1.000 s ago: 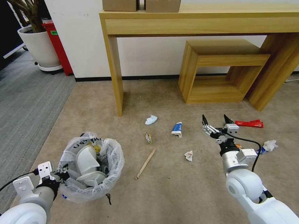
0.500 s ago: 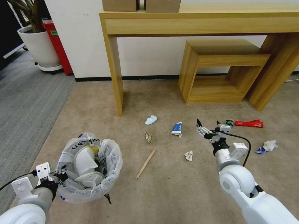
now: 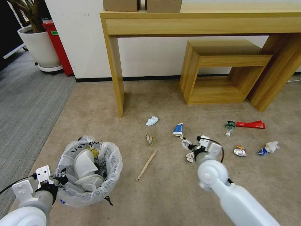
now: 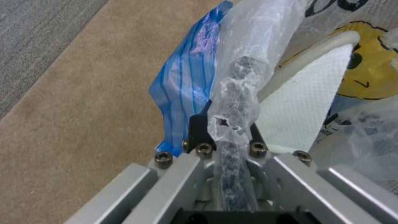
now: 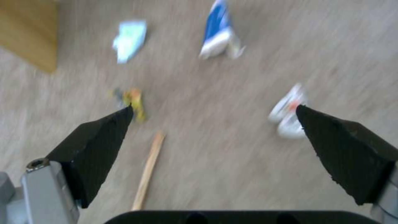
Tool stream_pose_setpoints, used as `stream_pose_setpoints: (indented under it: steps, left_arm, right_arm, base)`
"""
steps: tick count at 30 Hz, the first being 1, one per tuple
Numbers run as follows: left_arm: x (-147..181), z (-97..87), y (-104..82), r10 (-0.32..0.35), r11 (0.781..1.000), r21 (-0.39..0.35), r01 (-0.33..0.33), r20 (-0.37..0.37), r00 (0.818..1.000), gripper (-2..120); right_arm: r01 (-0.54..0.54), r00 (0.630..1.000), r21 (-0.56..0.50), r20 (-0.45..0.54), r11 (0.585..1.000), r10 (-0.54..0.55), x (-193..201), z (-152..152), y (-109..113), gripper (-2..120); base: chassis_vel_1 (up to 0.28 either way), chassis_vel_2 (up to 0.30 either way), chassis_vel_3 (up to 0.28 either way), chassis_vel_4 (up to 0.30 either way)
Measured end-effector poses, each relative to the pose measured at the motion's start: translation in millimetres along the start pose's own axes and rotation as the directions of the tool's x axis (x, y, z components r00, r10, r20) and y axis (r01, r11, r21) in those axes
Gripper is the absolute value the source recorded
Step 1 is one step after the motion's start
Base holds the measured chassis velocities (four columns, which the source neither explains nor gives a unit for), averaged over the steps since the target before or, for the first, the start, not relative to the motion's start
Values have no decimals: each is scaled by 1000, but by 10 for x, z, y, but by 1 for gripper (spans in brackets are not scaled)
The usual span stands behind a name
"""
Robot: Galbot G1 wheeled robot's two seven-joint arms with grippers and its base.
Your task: Pick up the trash bin and place the garbage on the floor into it.
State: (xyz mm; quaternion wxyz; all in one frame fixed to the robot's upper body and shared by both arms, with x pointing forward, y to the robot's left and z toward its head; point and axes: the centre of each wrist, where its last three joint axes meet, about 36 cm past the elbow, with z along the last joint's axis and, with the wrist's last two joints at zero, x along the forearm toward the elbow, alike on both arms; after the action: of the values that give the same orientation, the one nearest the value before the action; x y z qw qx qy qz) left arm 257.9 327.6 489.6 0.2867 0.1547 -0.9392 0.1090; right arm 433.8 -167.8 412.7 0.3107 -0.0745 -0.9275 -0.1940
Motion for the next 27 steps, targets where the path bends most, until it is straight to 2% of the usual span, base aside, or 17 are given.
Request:
stream_pose_setpoints:
  steps: [2, 3, 5, 9, 17, 27]
  left_arm:
    - [-7, 13, 2, -4, 1000, 2, 4, -2, 1000, 0]
    - [-7, 13, 2, -4, 1000, 2, 4, -2, 1000, 0]
    - [-19, 25, 3, -7, 1000, 4, 7, -4, 1000, 0]
    - [-42, 39, 14, -14, 1000, 8, 14, -5, 1000, 0]
    - [-70, 88, 22, -25, 1000, 18, 25, -11, 1000, 0]
    - [-75, 131, 25, -32, 999, 24, 32, -11, 999, 0]
  right_arm:
    - [5, 998, -21, -64, 1000, -6, -95, 97, 189, 100]
    - [5, 998, -21, -64, 1000, -6, -95, 97, 189, 100]
    - [15, 988, -40, -152, 999, -21, -201, 227, 411, 100]
    - [5, 977, -32, -215, 999, -12, -373, 410, 594, 100]
    - [-58, 953, -15, -299, 998, 51, -758, 775, 687, 100]
    - [-69, 947, 17, -315, 997, 71, -1001, 1101, 901, 99]
  base:
    - [0, 0, 0, 0]
    - [0, 0, 0, 0]
    - [0, 0, 0, 0]
    - [0, 0, 0, 0]
    - [0, 0, 0, 0]
    - [0, 0, 0, 0]
